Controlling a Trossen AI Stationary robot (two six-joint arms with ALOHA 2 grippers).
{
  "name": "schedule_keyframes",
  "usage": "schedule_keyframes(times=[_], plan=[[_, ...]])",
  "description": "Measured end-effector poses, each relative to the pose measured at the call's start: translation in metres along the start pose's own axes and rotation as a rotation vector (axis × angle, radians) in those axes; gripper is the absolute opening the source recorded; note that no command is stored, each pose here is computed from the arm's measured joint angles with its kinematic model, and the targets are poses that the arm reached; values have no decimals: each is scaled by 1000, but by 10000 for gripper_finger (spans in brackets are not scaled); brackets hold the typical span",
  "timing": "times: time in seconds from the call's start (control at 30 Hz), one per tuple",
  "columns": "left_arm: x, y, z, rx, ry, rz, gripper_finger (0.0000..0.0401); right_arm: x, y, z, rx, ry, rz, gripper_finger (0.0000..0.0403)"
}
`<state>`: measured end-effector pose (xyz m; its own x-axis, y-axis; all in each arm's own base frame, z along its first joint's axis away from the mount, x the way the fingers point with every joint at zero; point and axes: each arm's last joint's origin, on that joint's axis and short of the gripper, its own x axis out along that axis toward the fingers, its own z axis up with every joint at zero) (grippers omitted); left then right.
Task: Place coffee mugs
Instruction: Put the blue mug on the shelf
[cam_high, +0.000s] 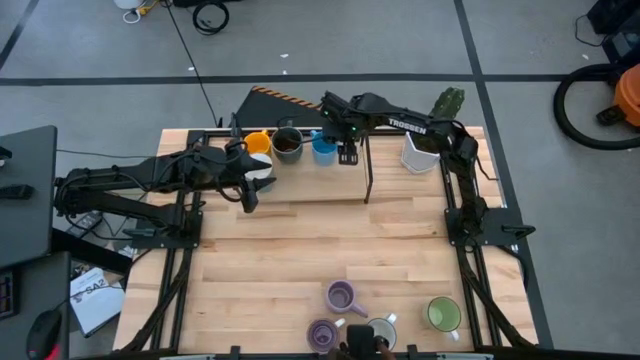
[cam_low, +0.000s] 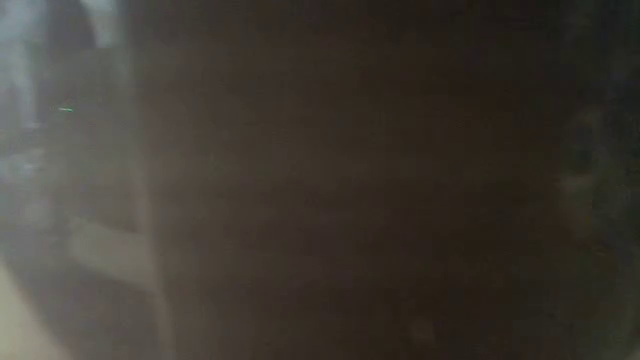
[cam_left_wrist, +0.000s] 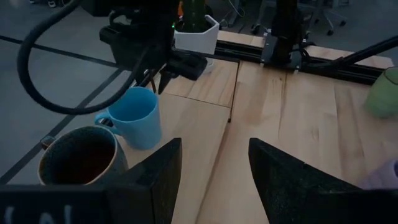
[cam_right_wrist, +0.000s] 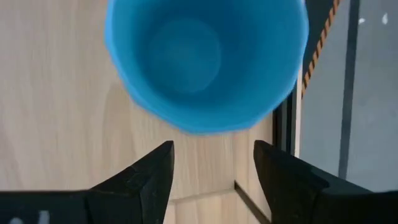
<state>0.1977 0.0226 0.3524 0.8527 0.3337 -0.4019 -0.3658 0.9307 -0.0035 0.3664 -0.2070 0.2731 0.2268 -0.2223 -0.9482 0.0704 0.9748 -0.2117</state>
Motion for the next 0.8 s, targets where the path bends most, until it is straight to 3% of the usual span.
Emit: schedule_keyframes(times=[0.33,0.8], plan=[[0,0,0,2,0,0,192,5,4,3,171,-56,72,224],[0,0,-2,12,16,2,192,2,25,17,227,-126,182,224]])
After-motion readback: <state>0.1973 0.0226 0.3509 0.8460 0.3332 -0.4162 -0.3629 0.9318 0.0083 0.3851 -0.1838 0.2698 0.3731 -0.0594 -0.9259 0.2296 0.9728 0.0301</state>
